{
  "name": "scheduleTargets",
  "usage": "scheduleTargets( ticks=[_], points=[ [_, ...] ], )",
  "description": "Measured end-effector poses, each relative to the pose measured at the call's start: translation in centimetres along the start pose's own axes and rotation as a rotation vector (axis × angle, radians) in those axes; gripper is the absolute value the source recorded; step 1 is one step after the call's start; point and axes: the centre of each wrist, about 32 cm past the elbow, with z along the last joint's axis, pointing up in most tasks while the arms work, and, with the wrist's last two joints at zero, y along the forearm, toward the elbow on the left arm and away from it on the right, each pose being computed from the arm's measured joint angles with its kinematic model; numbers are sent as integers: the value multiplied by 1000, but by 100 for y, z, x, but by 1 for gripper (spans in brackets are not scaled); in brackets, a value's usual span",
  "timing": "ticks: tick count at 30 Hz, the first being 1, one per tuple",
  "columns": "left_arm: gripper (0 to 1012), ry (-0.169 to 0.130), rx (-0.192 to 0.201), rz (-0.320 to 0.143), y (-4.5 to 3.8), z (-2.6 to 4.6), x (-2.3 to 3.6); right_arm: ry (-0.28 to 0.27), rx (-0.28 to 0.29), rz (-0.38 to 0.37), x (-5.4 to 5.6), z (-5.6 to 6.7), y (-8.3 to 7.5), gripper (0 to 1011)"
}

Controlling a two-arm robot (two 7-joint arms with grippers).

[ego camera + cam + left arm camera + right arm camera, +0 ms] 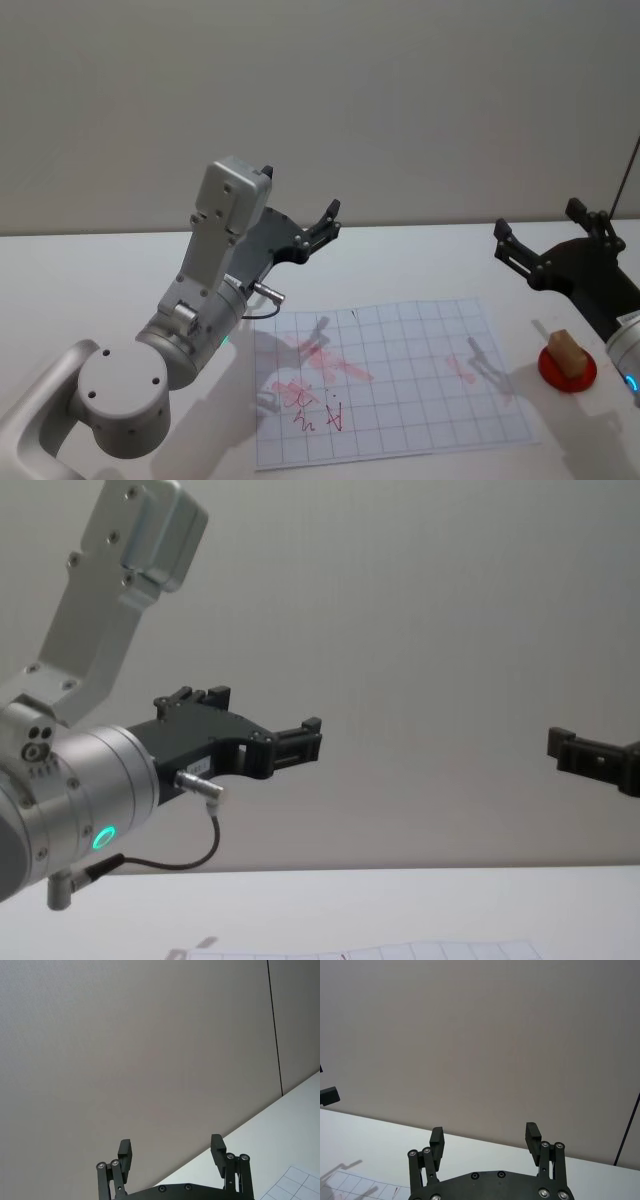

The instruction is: Use the one hand to pick up the stamp and affix it onto the A4 paper.

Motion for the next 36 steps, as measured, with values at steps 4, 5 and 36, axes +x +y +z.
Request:
scheduleTargets(
  ticks=[4, 5, 36],
  points=[
    [1001, 0, 0, 0, 0, 0, 0, 0, 0, 0, 0, 0, 0, 1001],
    [1001, 0, 0, 0, 0, 0, 0, 0, 0, 0, 0, 0, 0, 1001],
    [1001, 0, 0, 0, 0, 0, 0, 0, 0, 0, 0, 0, 0, 1001]
  ],
)
